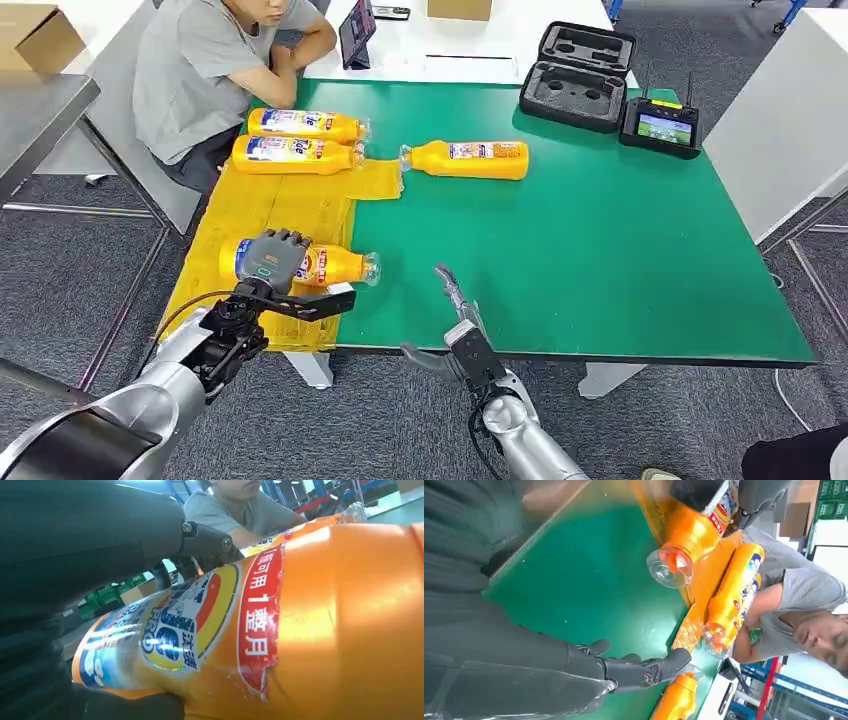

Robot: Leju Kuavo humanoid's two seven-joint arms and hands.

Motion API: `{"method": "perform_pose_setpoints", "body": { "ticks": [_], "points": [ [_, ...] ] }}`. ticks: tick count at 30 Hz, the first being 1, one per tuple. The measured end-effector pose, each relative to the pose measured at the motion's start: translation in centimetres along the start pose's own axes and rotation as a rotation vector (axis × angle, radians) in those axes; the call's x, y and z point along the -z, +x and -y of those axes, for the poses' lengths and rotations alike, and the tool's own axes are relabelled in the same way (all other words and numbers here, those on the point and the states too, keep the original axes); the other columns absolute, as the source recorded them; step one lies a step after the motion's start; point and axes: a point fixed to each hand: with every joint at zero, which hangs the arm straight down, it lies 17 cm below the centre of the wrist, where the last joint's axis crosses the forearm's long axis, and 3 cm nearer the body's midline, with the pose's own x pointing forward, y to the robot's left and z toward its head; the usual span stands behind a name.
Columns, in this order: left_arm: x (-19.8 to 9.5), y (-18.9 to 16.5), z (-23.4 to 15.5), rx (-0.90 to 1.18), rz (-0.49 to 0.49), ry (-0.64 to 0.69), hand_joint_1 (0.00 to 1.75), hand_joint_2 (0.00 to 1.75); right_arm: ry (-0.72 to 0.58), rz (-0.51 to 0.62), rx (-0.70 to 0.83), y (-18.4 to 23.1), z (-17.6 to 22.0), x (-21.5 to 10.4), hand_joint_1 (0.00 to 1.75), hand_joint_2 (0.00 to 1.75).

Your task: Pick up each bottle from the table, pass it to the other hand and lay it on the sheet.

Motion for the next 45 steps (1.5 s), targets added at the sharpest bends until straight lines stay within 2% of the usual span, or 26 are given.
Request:
{"method": "perform_pose_setpoints", "body": {
  "ticks": [6, 11, 12, 13, 14, 15, 21, 26, 34, 41, 43, 45],
  "points": [
    [0.1, -0.1, 0.0, 0.002, -0.002, -0.003, 1.54, 1.75, 0.0, 0.0, 0.0, 0.0, 0.0, 0.0, 0.0, 1.75],
    [0.1, -0.2, 0.1, 0.004, -0.004, -0.014, 1.4, 1.75, 0.0, 0.0, -0.001, 0.0, 0.1, 0.1, 0.0, 1.75],
    [0.1, -0.2, 0.2, 0.004, -0.006, -0.019, 1.29, 1.75, 0.0, 0.001, -0.001, 0.0, 0.1, 0.1, 0.0, 1.75],
    [0.1, -0.2, 0.3, 0.003, -0.009, -0.025, 0.79, 1.75, 0.0, 0.001, -0.002, 0.0, 0.1, 0.1, 0.0, 1.75],
    [0.0, -0.3, 0.4, 0.003, -0.011, -0.03, 0.19, 1.75, 0.0, 0.0, -0.002, 0.0, 0.1, 0.1, 0.0, 1.75],
    [0.0, -0.3, 0.4, 0.002, -0.013, -0.033, 0.0, 1.75, 0.0, 0.0, -0.002, 0.0, 0.1, 0.1, 0.0, 1.75],
    [0.0, -0.3, -0.1, -0.007, -0.028, 0.017, 0.0, 1.75, -0.002, -0.004, 0.001, -0.1, 0.1, 0.1, 0.0, 1.75],
    [-0.1, 2.1, -1.3, -0.115, 0.063, 0.103, 0.0, 1.75, -0.008, -0.007, 0.003, -0.2, 0.2, 0.0, 0.0, 1.75],
    [-0.9, 3.9, -0.2, -0.168, 0.092, 0.115, 0.0, 1.75, -0.015, -0.009, -0.001, -0.3, 0.3, 0.0, 0.0, 1.75],
    [-1.3, 5.1, -1.3, -0.172, 0.111, 0.176, 0.0, 1.75, -0.02, -0.014, -0.008, -0.5, 0.4, -0.2, 0.0, 1.75],
    [-1.9, 6.9, -1.3, -0.242, 0.195, 0.17, 0.0, 1.75, -0.024, -0.019, -0.01, -0.7, 0.5, -0.5, 0.0, 1.75],
    [-3.2, 10.0, -1.3, -0.37, 0.347, 0.16, 0.0, 1.75, -0.025, -0.025, -0.011, -1.0, 0.6, -0.8, 0.0, 1.75]
  ]
}}
